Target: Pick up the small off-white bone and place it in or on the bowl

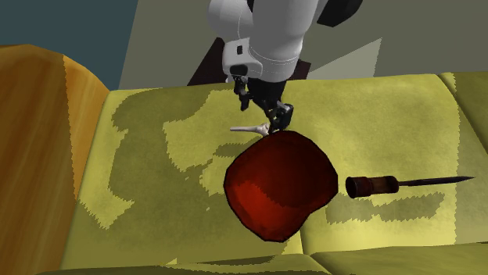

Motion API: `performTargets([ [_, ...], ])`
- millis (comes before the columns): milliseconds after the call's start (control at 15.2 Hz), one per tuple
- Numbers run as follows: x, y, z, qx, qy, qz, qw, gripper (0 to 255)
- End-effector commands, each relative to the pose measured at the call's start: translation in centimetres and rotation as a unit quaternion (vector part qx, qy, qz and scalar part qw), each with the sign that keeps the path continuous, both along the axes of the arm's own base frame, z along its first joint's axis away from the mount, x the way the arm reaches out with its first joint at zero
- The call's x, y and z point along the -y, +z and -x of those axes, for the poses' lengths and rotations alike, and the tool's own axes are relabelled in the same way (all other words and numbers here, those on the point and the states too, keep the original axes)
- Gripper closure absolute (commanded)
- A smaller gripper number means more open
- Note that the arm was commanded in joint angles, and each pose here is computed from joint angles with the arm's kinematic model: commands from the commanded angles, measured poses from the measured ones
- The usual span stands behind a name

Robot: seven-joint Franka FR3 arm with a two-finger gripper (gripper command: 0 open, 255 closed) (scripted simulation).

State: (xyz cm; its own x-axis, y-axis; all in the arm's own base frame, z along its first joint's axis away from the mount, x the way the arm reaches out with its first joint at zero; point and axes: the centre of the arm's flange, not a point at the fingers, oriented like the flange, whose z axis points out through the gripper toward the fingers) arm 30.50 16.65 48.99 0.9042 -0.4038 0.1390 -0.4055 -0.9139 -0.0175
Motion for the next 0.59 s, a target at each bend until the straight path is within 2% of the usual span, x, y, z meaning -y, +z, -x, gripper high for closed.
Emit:
performTargets([
  [0, -2.0, -1.6, 1.1, 0.001, -0.094, -0.012, 0.9955, 0],
  [66, -2.5, -1.8, 1.2, 0.002, -0.112, -0.015, 0.9936, 0],
  [528, -2.4, -5.5, 0.7, 0.002, -0.112, -0.015, 0.9936, 0],
])
